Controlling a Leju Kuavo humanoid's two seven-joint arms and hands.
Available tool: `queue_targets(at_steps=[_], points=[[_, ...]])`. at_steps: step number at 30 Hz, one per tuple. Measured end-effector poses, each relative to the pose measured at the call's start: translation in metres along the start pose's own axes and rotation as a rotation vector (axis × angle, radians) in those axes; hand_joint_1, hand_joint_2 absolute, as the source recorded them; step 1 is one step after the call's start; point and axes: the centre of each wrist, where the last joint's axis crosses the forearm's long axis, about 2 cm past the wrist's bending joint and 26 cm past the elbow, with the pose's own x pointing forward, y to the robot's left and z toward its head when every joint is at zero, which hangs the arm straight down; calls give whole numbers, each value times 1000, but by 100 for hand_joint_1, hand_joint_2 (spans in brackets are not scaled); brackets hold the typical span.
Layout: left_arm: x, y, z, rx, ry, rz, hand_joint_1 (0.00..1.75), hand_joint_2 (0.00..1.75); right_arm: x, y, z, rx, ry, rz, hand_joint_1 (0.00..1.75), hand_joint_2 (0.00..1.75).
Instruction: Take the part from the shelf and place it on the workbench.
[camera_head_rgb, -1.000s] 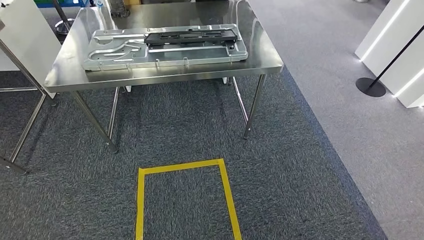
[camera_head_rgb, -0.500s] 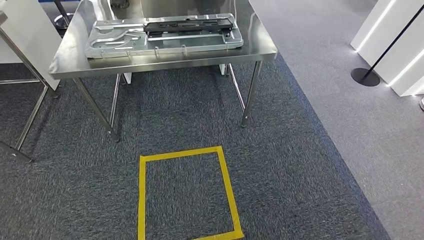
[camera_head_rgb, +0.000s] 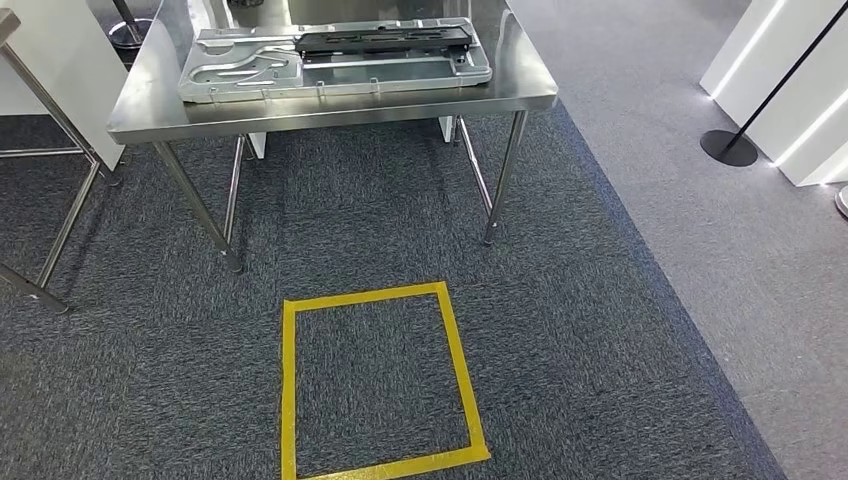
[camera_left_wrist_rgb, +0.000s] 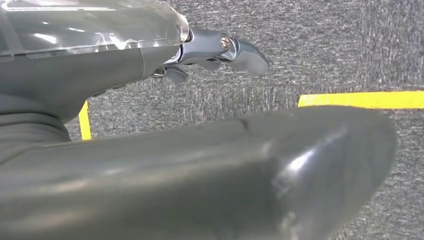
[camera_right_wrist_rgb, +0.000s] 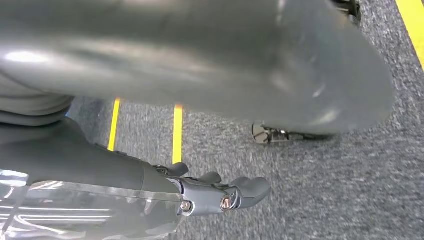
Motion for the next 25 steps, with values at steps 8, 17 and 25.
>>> queue_targets(at_steps=[8, 17, 25], points=[[0, -1, 0, -1, 0, 14, 0, 0, -3, -3, 1, -21, 23, -18, 0, 175], [1, -2, 0, 8, 3, 25, 0, 175, -2, -7, 1, -43, 29, -39, 0, 0], [0, -5, 0, 22, -4, 55, 0, 175, -2, -10, 1, -51, 30, -37, 0, 175]])
